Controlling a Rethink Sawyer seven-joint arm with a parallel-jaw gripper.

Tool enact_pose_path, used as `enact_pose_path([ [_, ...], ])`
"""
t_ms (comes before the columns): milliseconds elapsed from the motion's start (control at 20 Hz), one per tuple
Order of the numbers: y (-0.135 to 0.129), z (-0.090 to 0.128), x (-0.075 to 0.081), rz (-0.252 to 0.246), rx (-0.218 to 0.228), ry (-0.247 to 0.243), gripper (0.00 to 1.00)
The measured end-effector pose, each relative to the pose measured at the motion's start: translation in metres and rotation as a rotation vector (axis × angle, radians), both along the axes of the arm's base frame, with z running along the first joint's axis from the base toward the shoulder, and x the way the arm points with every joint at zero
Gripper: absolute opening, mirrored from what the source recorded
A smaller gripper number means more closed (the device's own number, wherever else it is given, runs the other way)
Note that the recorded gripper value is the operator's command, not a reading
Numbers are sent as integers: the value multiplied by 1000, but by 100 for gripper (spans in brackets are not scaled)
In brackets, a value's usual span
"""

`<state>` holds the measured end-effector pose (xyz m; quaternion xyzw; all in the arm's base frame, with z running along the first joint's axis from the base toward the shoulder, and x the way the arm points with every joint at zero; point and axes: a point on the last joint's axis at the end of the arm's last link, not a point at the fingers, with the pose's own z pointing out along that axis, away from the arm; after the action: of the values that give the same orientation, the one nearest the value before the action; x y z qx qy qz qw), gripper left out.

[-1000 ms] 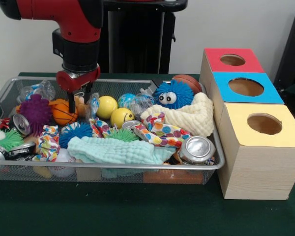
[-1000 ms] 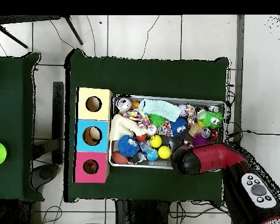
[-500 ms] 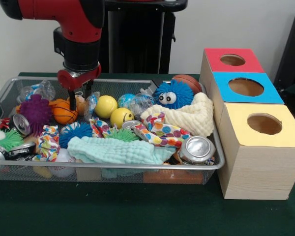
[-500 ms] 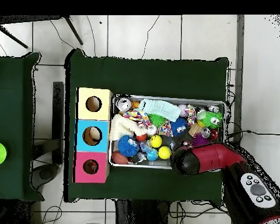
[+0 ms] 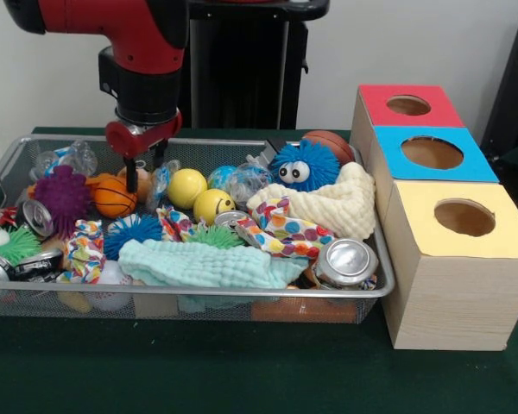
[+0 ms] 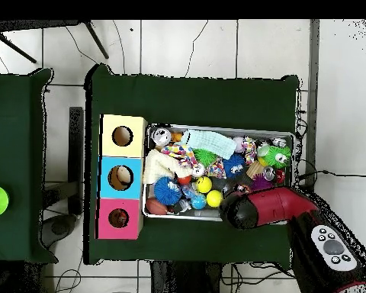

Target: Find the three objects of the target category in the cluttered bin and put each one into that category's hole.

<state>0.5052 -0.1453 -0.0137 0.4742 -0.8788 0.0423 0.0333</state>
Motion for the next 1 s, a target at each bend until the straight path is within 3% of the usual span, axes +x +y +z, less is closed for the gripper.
enact_pose_path([
  [650, 14, 25, -11, 52, -73, 18, 100],
  [1000, 9, 31, -23, 35, -101, 42, 100],
])
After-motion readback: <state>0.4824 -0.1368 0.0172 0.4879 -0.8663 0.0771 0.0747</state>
